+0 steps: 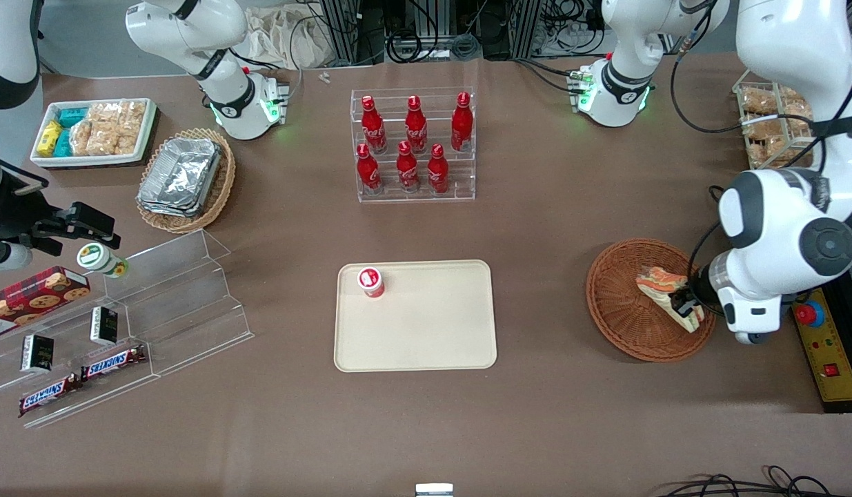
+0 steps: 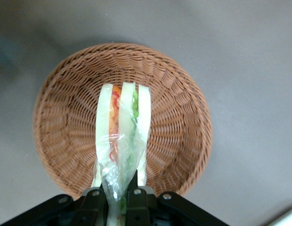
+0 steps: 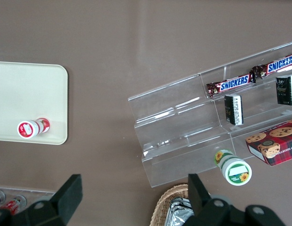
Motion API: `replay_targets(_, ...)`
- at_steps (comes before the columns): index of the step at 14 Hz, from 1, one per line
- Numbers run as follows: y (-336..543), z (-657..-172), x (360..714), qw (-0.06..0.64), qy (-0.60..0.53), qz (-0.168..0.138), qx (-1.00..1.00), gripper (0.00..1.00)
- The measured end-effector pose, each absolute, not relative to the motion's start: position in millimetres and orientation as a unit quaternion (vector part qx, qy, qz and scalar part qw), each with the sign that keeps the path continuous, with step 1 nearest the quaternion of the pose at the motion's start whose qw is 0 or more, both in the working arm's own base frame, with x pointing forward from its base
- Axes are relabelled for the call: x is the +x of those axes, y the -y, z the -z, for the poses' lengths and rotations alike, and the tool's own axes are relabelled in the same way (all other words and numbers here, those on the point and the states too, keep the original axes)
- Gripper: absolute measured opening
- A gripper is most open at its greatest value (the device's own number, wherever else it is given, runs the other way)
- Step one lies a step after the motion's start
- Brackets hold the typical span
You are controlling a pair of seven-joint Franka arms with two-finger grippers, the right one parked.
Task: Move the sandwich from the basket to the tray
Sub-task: 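Close the left gripper on the sandwich and lift it from the basket, then carry the held sandwich over to the cream tray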
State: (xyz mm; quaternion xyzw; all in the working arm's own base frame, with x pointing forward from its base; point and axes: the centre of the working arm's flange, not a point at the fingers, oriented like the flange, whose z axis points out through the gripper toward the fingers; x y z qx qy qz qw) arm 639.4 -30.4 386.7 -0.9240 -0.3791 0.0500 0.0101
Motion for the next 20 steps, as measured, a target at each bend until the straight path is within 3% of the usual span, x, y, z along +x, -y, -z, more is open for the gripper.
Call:
replay_targets(5,82,-496,647,-0.019,0.349,-0.063,-0.935,0.15)
replay_targets(9,171,-507,636,-0.057,0.259,-0.07,-0.962,0.15)
replay_targets(12,256,-475,626,-0.055,0.182,-0.061,-0.98,0.15)
replay_targets(16,370,-370,606,-0.031,0.098,-0.052,-0.993,0.15)
replay_targets(20,407,-280,598,-0.02,0.062,-0.047,-0.997,0.15)
